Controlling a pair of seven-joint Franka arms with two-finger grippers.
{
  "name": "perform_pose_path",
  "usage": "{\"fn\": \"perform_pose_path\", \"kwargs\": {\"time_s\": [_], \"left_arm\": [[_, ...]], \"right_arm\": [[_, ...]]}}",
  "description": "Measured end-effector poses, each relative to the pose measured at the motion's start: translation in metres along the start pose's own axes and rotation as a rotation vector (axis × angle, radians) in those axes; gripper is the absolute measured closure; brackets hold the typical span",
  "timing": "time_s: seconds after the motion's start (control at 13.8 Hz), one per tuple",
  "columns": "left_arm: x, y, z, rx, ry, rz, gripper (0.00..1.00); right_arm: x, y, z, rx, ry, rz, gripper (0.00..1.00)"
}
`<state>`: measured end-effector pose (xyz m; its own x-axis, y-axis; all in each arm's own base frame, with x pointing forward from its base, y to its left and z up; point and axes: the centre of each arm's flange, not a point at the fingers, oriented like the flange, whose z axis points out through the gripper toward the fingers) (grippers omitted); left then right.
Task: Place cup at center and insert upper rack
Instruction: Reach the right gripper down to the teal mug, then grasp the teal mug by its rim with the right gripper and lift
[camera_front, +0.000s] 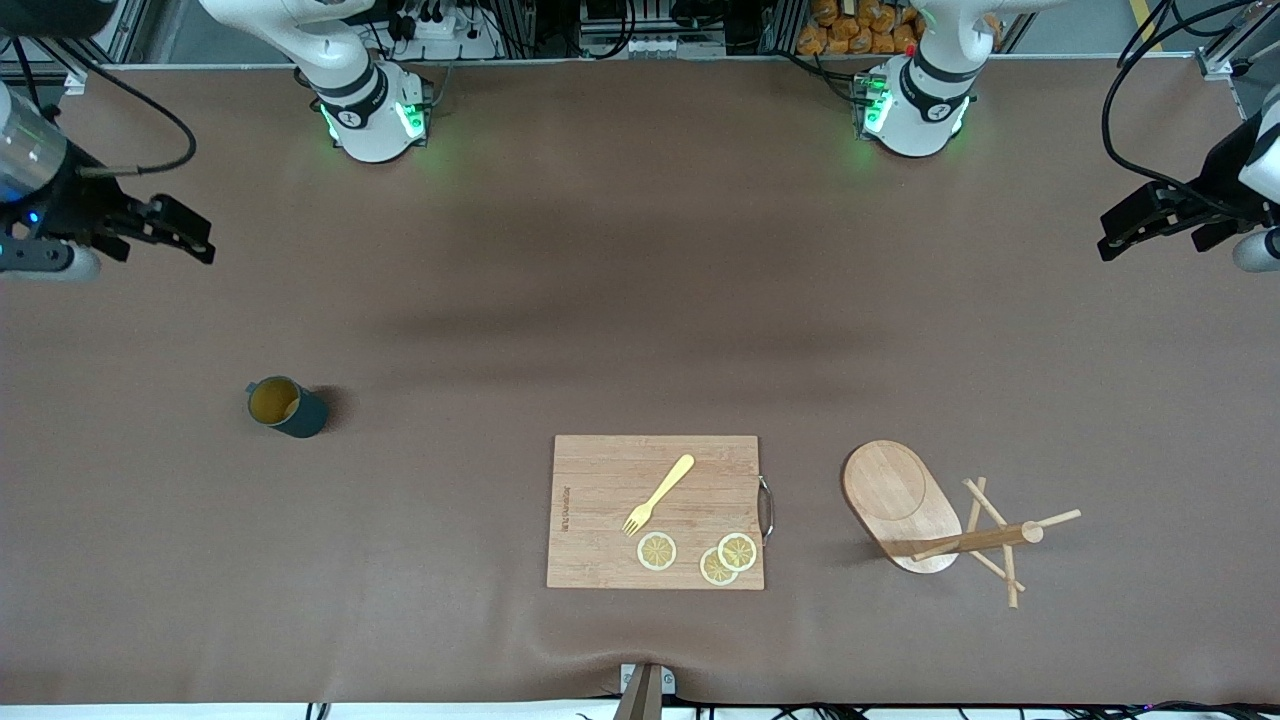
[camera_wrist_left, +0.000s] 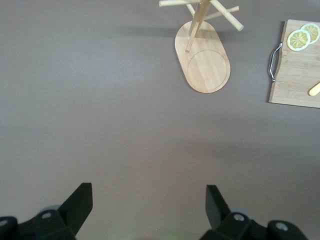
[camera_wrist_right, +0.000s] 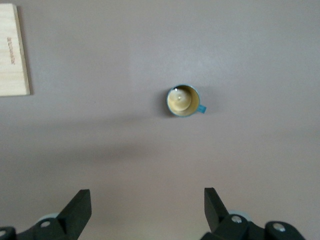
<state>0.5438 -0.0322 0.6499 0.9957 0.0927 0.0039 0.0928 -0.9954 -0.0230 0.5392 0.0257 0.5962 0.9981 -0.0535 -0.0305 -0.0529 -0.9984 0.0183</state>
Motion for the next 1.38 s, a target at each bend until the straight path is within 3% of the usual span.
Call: {"fn": "perform_pose_path", "kwargs": {"time_s": [0.29,0.58,0.72,0.94,1.38], "left_arm": [[-0.003,-0.003,-0.005,0.001,-0.007,-0.004,0.0],[-0.005,-0.017,-0.013,0.002,-0.016,-0.026,0.0],[-0.005,-0.018,-0.011,0.003,-0.021,-0.027,0.0],[-0.001,-0.013,-0.005,0.004,-0.034,-0.018,0.0],[0.009,-0.01,0.012,0.005,-0.057,-0.012,0.0]], "right_arm": [[0.044,-0.006,0.06,-0.006,0.01,0.012,0.0],[0.081,0.023,0.147,0.094,-0.07,0.133,0.0],[0.095,0.047,0.185,0.107,-0.081,0.194,0.0],[0.104,0.047,0.239,0.096,-0.06,0.262,0.0],[0.098,0.03,0.297,0.07,-0.122,0.333,0.0]]}}
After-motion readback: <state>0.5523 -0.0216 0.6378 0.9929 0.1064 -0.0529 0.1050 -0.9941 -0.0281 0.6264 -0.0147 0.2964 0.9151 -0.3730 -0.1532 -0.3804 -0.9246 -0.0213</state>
